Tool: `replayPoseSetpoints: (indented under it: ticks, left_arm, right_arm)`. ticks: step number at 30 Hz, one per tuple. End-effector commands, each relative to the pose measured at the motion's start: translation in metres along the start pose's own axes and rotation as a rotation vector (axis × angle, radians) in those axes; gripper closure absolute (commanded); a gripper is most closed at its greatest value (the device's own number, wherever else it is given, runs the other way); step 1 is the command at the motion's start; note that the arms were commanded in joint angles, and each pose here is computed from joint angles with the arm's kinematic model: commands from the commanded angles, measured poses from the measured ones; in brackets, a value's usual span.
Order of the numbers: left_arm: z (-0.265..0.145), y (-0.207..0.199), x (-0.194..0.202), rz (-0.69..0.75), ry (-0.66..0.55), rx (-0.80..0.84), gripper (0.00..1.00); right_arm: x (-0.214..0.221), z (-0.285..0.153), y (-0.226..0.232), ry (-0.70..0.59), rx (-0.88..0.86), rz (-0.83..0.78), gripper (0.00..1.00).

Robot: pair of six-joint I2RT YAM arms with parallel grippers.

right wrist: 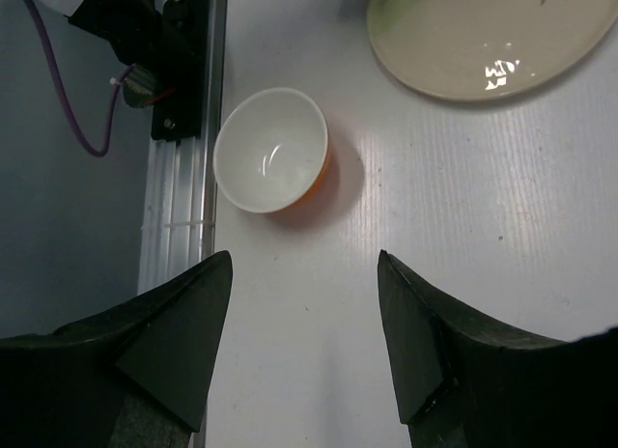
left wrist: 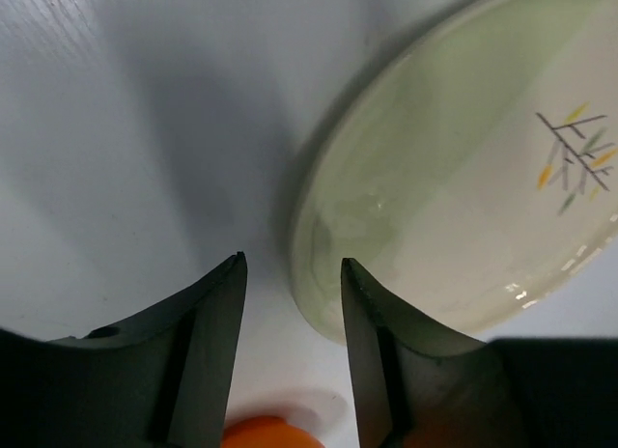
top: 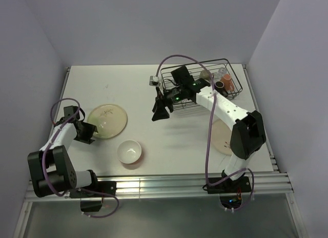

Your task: Load the mixed dishes into the dish rack

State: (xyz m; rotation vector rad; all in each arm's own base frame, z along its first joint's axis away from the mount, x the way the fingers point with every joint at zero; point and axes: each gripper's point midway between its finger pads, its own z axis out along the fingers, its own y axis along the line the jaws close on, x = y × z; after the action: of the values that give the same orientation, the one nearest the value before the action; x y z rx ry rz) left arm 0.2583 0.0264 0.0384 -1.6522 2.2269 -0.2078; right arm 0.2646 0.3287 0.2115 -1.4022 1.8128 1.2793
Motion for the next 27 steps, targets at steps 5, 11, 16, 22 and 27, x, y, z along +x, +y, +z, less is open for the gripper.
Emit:
replayPoseSetpoints:
  ticks: [5,11,16,22,27]
  left_arm:
    - [0.025,-0.002,0.003,-0.004,0.027,0.006,0.67]
    - [0.032,0.004,0.004,0.030,0.021,-0.004,0.81]
    - [0.033,-0.001,0.008,0.061,0.030,0.055,0.90]
    - [0.013,-0.029,0.015,0.075,0.076,0.210,1.00]
    - [-0.011,-0.049,0.020,0.082,0.114,0.310,1.00]
  right_arm:
    - [-0.015,0.016,0.005,-0.013,-0.024,-0.053,0.31]
    - [-0.016,0.028,0.013,0.046,-0.041,-0.165,0.30]
    - [-0.013,0.050,0.024,0.114,-0.051,-0.469,0.29]
    - [-0.031,0.067,0.009,0.045,0.017,-0.807,0.24]
    - [-0.027,0.094,-0.014,0.083,-0.003,-0.982,0.23]
